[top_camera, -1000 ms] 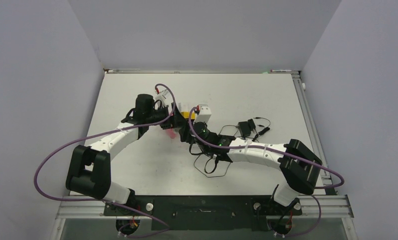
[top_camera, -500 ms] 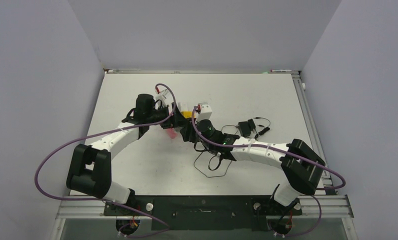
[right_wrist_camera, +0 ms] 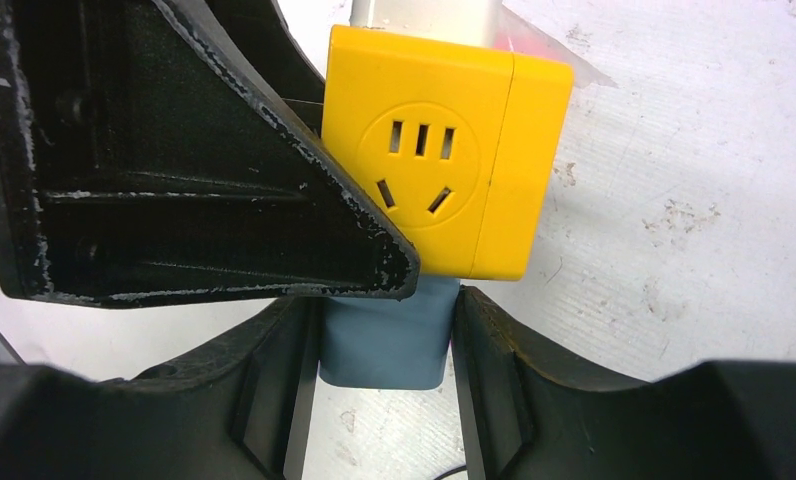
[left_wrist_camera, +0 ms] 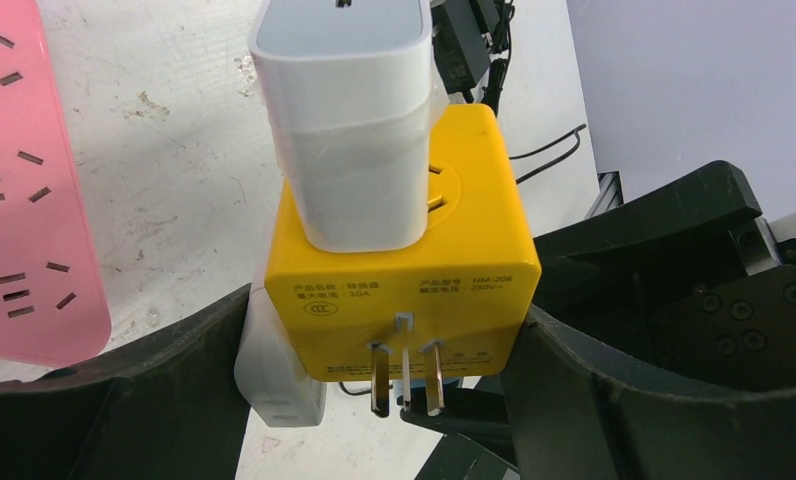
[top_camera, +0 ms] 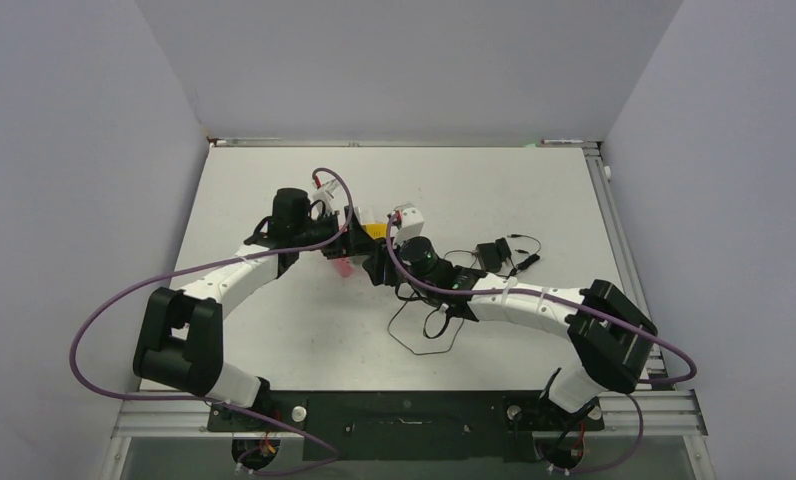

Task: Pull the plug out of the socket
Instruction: Remove the plug from the socket.

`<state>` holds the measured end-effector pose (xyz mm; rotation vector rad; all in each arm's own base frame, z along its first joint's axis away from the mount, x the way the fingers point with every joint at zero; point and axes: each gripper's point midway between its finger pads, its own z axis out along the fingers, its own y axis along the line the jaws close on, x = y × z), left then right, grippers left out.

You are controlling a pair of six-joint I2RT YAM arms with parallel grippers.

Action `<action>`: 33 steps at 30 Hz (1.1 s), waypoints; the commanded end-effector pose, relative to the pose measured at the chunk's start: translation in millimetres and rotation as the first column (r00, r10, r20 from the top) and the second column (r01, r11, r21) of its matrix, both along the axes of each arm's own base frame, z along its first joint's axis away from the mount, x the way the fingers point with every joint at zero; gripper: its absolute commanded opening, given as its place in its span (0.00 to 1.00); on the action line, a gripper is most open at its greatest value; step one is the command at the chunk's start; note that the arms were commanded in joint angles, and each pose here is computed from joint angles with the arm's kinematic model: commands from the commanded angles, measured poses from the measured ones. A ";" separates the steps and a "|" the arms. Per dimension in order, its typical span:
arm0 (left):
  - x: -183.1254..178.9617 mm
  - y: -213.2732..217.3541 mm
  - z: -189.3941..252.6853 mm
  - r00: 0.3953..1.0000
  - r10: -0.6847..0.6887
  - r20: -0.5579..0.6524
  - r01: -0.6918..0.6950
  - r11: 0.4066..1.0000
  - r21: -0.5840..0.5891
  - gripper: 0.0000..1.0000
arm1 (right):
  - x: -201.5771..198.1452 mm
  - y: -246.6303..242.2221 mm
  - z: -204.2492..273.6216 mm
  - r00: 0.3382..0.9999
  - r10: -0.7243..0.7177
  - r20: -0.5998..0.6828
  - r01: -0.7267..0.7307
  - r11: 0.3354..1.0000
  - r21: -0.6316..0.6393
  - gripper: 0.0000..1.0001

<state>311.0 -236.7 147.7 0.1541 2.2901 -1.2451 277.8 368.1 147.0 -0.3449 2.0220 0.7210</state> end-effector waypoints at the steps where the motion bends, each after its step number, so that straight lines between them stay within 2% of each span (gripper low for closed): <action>1: 9.5 -8.6 19.2 0.996 -0.038 0.086 0.040 0.999 -0.022 0.00 | -16.8 30.3 76.4 0.975 0.157 0.160 -0.186 0.965 0.185 0.05; 10: 10.1 -8.2 18.7 0.996 -0.035 0.085 0.037 0.999 -0.018 0.00 | -23.3 31.3 80.3 0.962 0.206 0.178 -0.240 0.951 0.197 0.05; 15: 10.2 -7.6 17.7 0.996 -0.031 0.085 0.033 0.999 -0.015 0.00 | -12.0 25.0 73.0 0.984 0.123 0.129 -0.146 0.971 0.189 0.05; 22: 11.4 -5.9 18.1 0.996 -0.017 0.091 0.018 1.000 -0.008 0.00 | 8.9 10.2 57.0 0.998 -0.068 0.017 0.064 0.983 0.170 0.05; 33: 11.2 -5.0 19.5 0.996 -0.011 0.093 0.012 1.000 -0.009 0.00 | 17.4 7.9 42.0 0.983 -0.166 -0.075 0.175 0.973 0.149 0.05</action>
